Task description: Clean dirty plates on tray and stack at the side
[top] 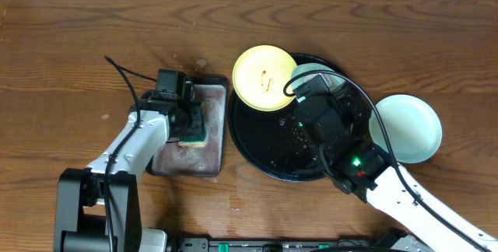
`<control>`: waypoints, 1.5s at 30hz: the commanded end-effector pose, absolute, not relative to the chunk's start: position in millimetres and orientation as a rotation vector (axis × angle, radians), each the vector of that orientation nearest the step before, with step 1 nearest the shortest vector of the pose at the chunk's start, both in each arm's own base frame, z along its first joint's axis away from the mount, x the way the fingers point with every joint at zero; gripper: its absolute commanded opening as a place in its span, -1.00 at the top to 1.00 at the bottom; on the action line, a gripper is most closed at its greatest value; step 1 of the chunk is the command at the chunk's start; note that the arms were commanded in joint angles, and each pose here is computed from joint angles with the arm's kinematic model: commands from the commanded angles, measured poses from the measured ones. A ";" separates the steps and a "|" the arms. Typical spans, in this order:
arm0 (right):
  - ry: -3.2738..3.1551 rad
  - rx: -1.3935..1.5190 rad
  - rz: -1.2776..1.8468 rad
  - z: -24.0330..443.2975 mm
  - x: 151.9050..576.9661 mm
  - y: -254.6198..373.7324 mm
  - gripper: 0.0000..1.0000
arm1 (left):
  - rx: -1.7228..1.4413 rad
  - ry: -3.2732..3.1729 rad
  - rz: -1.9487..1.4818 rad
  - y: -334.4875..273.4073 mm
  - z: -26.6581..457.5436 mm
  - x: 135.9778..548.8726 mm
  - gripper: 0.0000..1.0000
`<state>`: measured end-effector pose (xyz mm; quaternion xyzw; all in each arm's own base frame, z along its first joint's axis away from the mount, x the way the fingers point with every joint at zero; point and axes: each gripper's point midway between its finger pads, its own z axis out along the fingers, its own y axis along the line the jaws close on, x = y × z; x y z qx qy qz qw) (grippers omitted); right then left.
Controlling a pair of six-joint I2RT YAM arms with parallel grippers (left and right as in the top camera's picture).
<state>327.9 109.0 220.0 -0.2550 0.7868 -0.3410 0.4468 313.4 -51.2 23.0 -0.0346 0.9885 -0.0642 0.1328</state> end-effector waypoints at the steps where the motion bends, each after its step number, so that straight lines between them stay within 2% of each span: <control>1: 1.918 -0.589 -0.848 236.7 327.6 108.5 0.98 | -0.107 2.874 -0.144 -47.7 19.6 311.6 0.07; 4: 1.918 -0.589 -0.848 236.7 327.6 108.5 0.98 | -0.108 2.893 -0.142 -47.6 10.2 309.3 0.08; 8: 1.918 -0.589 -0.848 236.7 327.6 108.5 0.98 | -0.117 2.919 -0.138 -47.5 -1.0 307.3 0.45; 11: 1.918 -0.589 -0.848 236.7 327.6 108.5 0.98 | -0.123 2.931 -0.137 -47.4 -5.3 306.2 0.63; 12: 1.918 -0.589 -0.848 236.7 327.6 108.5 0.98 | -0.123 2.935 -0.136 -47.3 -6.3 305.8 0.78; 14: 1.918 -0.589 -0.848 236.7 327.6 108.5 0.98 | -0.124 2.941 -0.135 -47.2 -8.2 304.9 0.85; 22: 1.918 -0.588 -0.847 236.8 327.6 108.5 0.98 | -0.129 2.943 -0.140 -47.8 -7.9 305.1 0.86; 30: 1.918 -0.574 -0.852 237.9 328.7 106.2 0.98 | -0.122 2.871 -0.153 -49.1 14.7 316.8 0.85; 36: 1.874 -0.468 -0.889 253.7 331.0 99.5 0.98 | -0.123 2.878 -0.152 -48.8 13.6 315.0 0.86; 45: 1.861 -0.465 -0.933 258.1 330.1 96.0 0.98 | -0.123 2.879 -0.152 -48.8 13.5 314.7 0.85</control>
